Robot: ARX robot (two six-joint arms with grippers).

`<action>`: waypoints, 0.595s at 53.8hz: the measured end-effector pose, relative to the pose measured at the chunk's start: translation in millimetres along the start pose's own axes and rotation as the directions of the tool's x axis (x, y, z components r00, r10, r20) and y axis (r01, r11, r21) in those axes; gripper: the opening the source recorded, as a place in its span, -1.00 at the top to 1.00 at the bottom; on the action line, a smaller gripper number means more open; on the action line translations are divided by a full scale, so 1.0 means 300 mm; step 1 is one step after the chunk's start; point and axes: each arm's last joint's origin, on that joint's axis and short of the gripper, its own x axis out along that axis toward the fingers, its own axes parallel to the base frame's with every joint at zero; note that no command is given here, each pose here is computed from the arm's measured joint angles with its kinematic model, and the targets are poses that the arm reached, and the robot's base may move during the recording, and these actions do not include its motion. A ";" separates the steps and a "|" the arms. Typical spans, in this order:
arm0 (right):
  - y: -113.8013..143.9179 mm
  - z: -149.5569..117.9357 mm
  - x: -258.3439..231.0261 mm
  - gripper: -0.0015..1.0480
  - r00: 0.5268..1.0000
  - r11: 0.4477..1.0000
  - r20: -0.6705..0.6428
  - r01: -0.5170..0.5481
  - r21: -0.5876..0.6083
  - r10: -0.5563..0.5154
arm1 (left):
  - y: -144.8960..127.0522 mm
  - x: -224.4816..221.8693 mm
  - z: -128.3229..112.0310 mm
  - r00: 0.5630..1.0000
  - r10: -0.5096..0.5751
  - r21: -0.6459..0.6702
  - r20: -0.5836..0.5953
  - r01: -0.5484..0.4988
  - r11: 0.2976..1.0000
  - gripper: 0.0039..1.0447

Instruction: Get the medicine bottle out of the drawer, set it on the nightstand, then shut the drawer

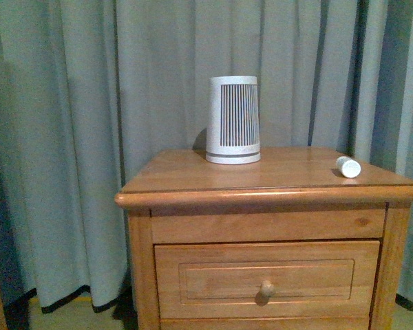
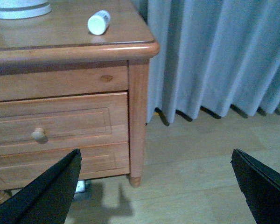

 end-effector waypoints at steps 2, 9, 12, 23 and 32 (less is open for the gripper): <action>-0.010 -0.002 -0.034 -0.87 1.000 1.000 0.016 0.012 0.003 -0.012 | 0.000 0.000 0.000 1.000 0.000 0.000 0.000 0.000 1.000 -0.87; -0.033 -0.031 -0.152 -0.87 0.996 0.998 0.065 0.053 0.015 -0.054 | 0.000 0.000 0.000 1.000 0.000 0.000 0.000 0.000 1.000 -0.87; -0.036 -0.055 -0.191 -0.87 0.994 0.998 0.086 0.069 0.014 -0.070 | 0.000 0.000 0.000 1.000 0.000 0.000 0.000 0.000 1.000 -0.87; -0.030 -0.112 -0.248 -0.87 0.991 0.999 0.125 0.044 0.014 -0.045 | 0.000 0.000 0.000 1.000 0.000 0.000 0.000 0.000 1.000 -0.87; -0.036 -0.117 -0.248 -0.64 0.984 0.993 0.131 -0.121 -0.010 0.121 | 0.000 0.000 0.000 1.000 0.000 0.000 0.000 0.000 1.000 -0.87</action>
